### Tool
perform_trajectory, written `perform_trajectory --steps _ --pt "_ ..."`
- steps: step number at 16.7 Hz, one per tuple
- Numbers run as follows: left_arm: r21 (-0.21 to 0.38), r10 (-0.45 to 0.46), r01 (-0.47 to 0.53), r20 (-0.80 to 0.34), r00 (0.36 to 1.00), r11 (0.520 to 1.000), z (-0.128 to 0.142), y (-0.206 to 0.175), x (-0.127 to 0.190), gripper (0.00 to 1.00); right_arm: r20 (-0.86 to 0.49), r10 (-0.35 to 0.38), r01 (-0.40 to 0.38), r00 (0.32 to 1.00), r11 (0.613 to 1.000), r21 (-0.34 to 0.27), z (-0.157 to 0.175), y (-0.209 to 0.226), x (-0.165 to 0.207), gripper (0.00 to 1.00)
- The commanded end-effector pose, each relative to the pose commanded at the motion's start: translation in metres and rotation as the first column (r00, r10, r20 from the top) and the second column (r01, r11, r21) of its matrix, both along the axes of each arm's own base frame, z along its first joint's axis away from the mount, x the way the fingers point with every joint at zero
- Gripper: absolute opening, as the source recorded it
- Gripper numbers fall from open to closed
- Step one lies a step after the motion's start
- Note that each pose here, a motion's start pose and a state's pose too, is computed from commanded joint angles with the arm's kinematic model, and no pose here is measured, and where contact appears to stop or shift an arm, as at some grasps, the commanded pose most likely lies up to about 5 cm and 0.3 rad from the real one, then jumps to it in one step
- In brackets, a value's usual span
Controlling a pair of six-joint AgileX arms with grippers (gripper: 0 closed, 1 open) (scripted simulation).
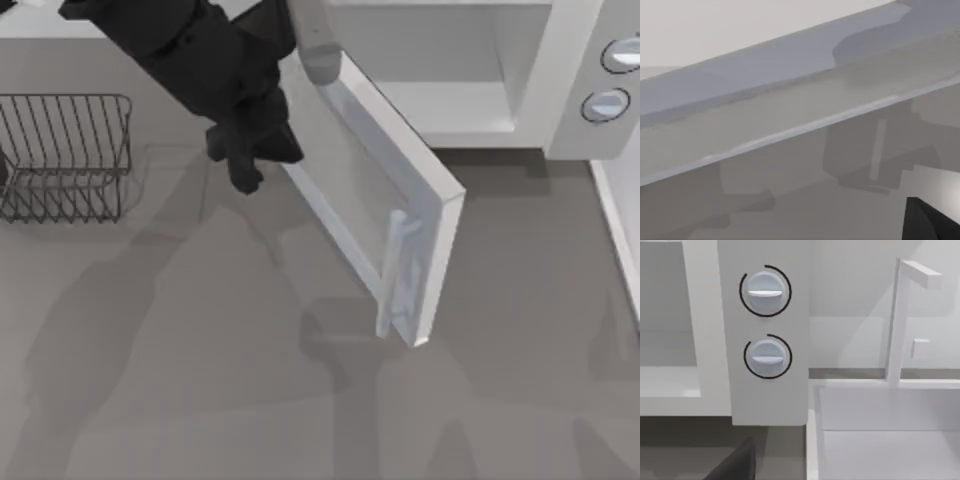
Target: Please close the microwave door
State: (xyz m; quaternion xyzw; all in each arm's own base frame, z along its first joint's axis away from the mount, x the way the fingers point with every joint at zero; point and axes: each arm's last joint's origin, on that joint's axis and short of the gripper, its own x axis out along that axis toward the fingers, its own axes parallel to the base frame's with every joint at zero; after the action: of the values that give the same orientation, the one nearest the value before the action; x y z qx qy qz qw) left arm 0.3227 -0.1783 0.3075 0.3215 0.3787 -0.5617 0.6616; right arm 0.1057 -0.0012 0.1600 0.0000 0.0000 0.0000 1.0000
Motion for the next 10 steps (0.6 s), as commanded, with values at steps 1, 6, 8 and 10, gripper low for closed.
perform_trajectory --steps 1,6,8,10 --pt "-0.001 0.0 0.0 0.003 1.0 1.0 0.001 -0.001 0.0 0.0 0.0 0.0 0.0 1.0 1.0 0.0 0.0 0.0 0.0 1.0" --pt "0.0 0.0 0.0 -0.001 1.0 1.0 0.0 -0.02 0.0 0.0 0.0 0.0 0.0 1.0 1.0 0.0 0.0 0.0 0.0 1.0" --pt "0.0 0.0 0.0 0.0 1.0 1.0 0.0 -0.02 0.0 0.0 0.0 0.0 0.0 1.0 1.0 0.0 0.0 0.0 0.0 1.0" --pt "-0.001 0.002 -0.002 -0.001 1.0 1.0 0.0 -0.019 0.0 0.0 0.0 0.0 0.0 1.0 1.0 0.0 0.0 0.0 0.0 1.0"
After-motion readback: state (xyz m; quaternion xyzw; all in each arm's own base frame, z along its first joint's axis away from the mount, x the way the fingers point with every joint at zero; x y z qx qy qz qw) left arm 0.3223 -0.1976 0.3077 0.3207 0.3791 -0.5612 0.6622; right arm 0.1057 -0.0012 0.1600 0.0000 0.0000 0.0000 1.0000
